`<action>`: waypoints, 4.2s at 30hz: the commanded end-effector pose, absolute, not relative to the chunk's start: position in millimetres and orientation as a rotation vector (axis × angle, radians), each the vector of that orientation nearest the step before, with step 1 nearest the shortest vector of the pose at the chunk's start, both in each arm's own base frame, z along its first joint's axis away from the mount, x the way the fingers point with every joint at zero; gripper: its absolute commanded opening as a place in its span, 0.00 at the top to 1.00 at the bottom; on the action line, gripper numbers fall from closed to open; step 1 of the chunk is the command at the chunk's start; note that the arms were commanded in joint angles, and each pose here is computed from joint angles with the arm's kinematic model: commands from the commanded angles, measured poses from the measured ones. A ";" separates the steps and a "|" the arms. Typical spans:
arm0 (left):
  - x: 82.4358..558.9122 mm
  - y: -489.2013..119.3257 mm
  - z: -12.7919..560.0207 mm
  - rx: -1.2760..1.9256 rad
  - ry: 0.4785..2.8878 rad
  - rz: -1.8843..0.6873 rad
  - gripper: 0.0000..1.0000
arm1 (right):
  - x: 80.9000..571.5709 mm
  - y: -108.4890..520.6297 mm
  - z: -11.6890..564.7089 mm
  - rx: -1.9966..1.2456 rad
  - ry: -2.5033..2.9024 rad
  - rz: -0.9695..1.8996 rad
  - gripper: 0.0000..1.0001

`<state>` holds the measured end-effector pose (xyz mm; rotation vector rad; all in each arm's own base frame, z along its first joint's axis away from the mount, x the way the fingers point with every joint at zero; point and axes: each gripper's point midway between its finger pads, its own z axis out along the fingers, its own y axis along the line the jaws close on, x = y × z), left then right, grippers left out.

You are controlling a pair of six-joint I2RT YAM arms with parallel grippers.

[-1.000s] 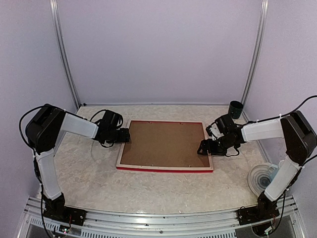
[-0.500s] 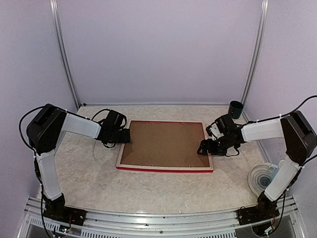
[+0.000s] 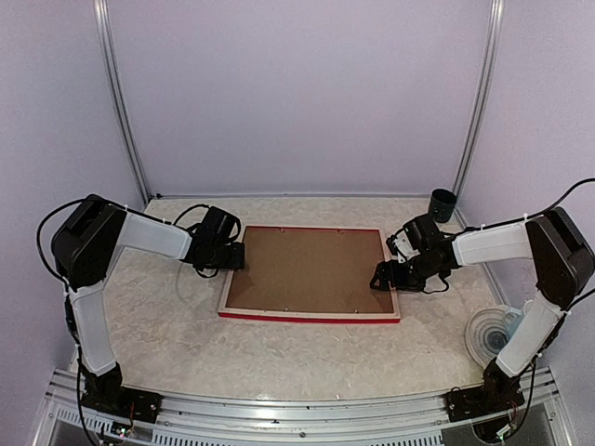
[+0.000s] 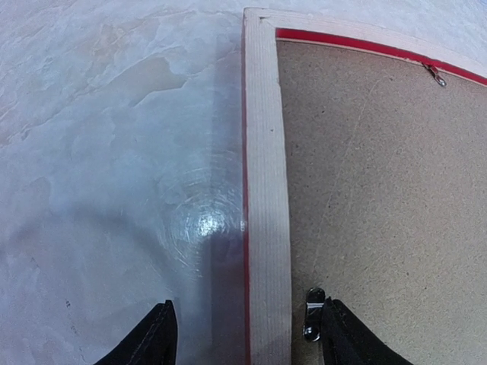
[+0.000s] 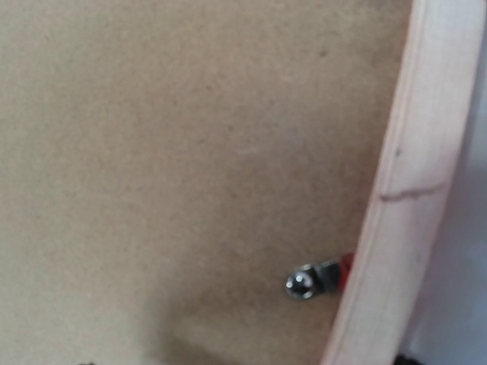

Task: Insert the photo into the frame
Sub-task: Press the fastener onto the backboard.

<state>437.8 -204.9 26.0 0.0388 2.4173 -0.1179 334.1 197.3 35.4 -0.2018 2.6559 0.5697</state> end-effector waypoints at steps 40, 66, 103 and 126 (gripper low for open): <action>429.1 -206.6 20.2 -0.039 2.442 -0.283 0.39 | 330.3 201.3 26.9 -0.209 2.670 0.579 0.16; 445.2 -204.3 54.9 -0.028 2.331 -0.280 0.36 | 327.8 202.3 21.5 -0.208 2.679 0.593 0.16; 442.7 -208.2 11.2 -0.027 2.459 -0.246 0.58 | 326.3 201.3 17.8 -0.208 2.687 0.587 0.16; 432.0 -202.0 3.7 -0.033 2.483 -0.209 0.58 | 330.3 202.8 22.4 -0.217 2.680 0.584 0.16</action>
